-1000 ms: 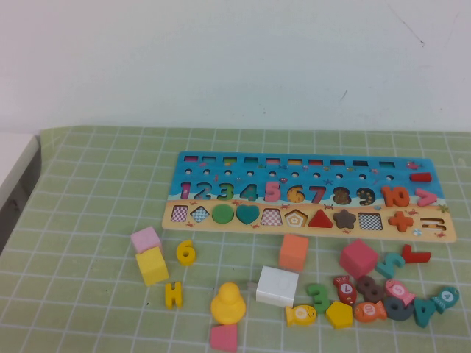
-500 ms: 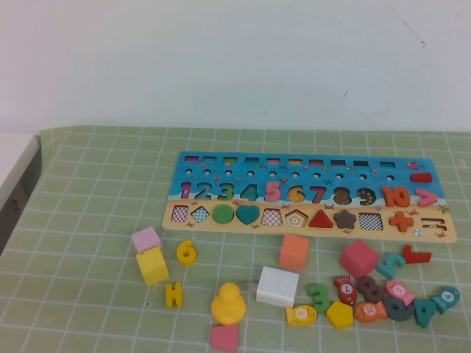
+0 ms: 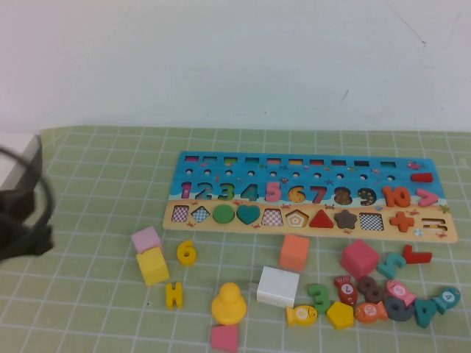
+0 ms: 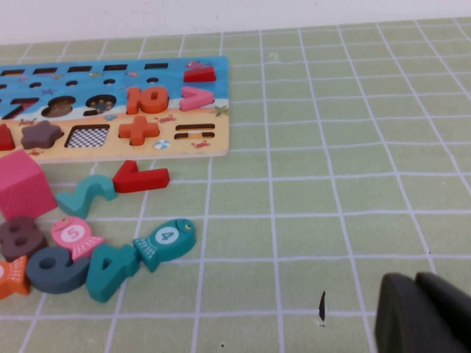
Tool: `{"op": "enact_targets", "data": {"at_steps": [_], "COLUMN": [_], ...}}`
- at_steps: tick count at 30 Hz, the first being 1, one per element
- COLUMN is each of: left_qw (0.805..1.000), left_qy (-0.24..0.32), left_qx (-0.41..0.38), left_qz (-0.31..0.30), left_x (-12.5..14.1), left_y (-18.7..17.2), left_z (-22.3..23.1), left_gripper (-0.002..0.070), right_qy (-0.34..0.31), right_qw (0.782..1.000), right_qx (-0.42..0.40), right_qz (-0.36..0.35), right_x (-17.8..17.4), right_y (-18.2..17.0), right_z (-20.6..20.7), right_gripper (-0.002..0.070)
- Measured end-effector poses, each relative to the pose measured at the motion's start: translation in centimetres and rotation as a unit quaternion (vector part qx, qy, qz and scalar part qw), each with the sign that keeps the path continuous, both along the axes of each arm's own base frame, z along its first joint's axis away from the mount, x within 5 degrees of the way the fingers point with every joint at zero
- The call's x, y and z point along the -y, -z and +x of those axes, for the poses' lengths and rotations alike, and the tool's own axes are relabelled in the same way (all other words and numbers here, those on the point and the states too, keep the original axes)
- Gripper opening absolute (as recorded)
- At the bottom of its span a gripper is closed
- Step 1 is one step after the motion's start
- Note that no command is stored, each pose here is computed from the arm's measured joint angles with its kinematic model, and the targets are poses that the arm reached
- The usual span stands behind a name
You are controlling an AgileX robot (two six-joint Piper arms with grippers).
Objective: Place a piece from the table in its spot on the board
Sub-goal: Pick up the "number 6"
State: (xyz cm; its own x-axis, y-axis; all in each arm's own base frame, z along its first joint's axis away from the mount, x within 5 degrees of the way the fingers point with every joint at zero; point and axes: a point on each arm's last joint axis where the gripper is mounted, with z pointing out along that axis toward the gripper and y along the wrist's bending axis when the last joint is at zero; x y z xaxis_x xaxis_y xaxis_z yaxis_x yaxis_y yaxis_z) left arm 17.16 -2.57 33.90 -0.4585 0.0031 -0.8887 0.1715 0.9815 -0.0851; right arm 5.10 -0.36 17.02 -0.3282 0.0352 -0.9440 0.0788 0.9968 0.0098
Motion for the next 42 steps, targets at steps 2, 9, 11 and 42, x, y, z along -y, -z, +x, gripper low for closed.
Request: {"op": "enact_targets", "data": {"at_steps": [2, 9, 11, 42], "left_qw": [0.999, 0.985, 0.982, 0.911], "left_qy": [0.003, 0.04, 0.059, 0.035], "left_qx": [-0.037, -0.16, -0.178, -0.395], "left_qz": [-0.013, -0.044, -0.038, 0.11], "left_x": [0.4, 2.1, 3.1, 15.0], "left_y": [0.5, 0.2, -0.2, 13.9], "left_z": [1.9, 9.1, 10.9, 21.7], "left_gripper": [-0.0002, -0.0002, -0.0002, 0.0402], "right_qy": [0.0, 0.0, 0.0, 0.001], "right_qw": [1.0, 1.0, 1.0, 1.0], "right_qx": [0.0, 0.0, 0.0, 0.0], "right_qz": [0.0, 0.0, 0.0, 0.003], "right_x": [0.0, 0.0, 0.0, 0.0], "right_y": [0.0, 0.0, 0.0, 0.0], "right_z": [0.0, 0.0, 0.0, 0.0], "right_gripper": [-0.0003, -0.0003, -0.0003, -0.0003]}}
